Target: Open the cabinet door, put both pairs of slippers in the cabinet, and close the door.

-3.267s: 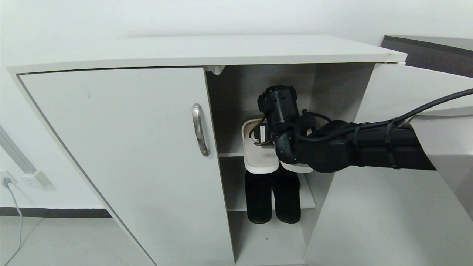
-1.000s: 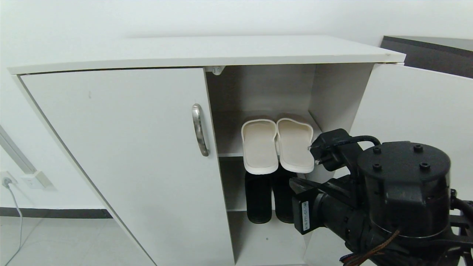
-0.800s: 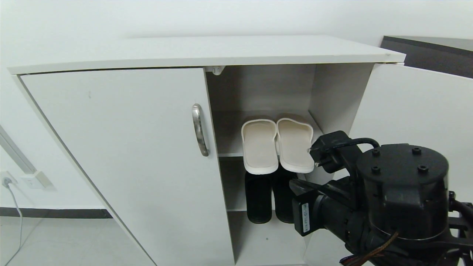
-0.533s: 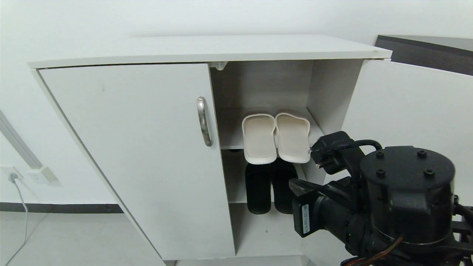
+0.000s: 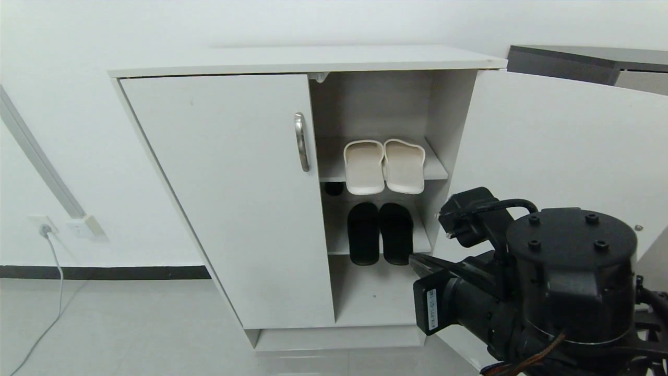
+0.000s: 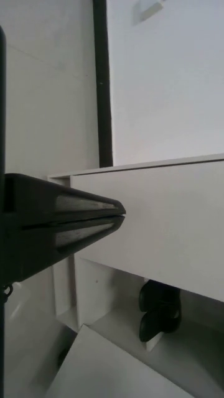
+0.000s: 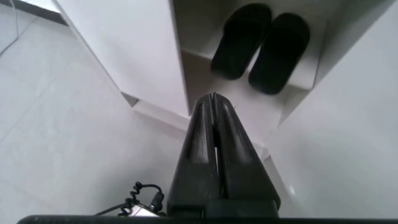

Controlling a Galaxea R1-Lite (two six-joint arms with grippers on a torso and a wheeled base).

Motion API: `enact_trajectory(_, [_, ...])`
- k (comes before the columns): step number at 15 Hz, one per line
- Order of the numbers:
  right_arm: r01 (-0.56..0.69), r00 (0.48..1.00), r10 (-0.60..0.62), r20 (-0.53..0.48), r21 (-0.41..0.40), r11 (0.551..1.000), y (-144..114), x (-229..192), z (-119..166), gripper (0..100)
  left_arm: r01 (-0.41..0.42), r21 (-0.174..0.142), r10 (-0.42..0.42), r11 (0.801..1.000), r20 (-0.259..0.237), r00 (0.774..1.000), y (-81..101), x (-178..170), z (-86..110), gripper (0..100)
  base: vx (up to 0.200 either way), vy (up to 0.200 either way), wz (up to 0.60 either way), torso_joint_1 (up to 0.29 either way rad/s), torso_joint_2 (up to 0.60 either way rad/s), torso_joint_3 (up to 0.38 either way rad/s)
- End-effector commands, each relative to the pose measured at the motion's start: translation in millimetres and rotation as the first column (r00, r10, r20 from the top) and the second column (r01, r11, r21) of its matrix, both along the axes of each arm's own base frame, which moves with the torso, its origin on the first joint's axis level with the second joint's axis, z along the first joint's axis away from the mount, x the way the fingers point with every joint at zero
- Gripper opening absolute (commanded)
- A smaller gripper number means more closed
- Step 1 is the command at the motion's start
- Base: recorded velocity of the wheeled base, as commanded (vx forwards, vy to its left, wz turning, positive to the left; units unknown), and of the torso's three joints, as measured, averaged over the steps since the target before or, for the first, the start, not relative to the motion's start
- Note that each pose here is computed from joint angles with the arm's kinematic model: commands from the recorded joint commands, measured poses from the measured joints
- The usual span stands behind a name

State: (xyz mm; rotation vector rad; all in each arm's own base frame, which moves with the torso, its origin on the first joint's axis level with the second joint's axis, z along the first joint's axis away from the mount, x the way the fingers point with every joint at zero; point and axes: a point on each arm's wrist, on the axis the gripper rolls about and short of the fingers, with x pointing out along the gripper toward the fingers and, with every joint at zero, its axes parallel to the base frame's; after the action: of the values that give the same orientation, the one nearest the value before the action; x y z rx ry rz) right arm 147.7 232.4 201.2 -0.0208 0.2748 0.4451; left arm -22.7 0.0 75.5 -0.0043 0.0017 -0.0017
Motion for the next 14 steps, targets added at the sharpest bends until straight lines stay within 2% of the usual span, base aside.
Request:
enact_trajectory(1, [0.001, 1.0, -0.001, -0.005, -0.008, 1.0, 0.1, 0.4, -2.9, 0, 0.0, 0.0, 0.0, 1.0, -0.001, 1.0, 0.0, 0.1, 0.0, 0, -0.2, 0.0, 0.0, 0.002, 0.0, 0.002])
enact_trajectory(5, [0.013, 1.0, -0.013, -0.009, -0.009, 1.0, -1.1, 3.1, -4.2, 0, 0.0, 0.0, 0.0, 1.0, 0.0, 1.0, 0.0, 0.0, 0.0, 0, -0.2, 0.0, 0.0, 0.004, 0.0, 0.001])
enact_trajectory(14, [0.042, 0.999, -0.042, -0.015, -0.028, 0.999, -4.1, 12.2, -14.7, 0, 0.0, -0.002, 0.0, 1.0, -0.001, 1.0, 0.0, 0.1, 0.0, 0, 0.0, 0.0, 0.0, 0.0, 0.0, 0.0])
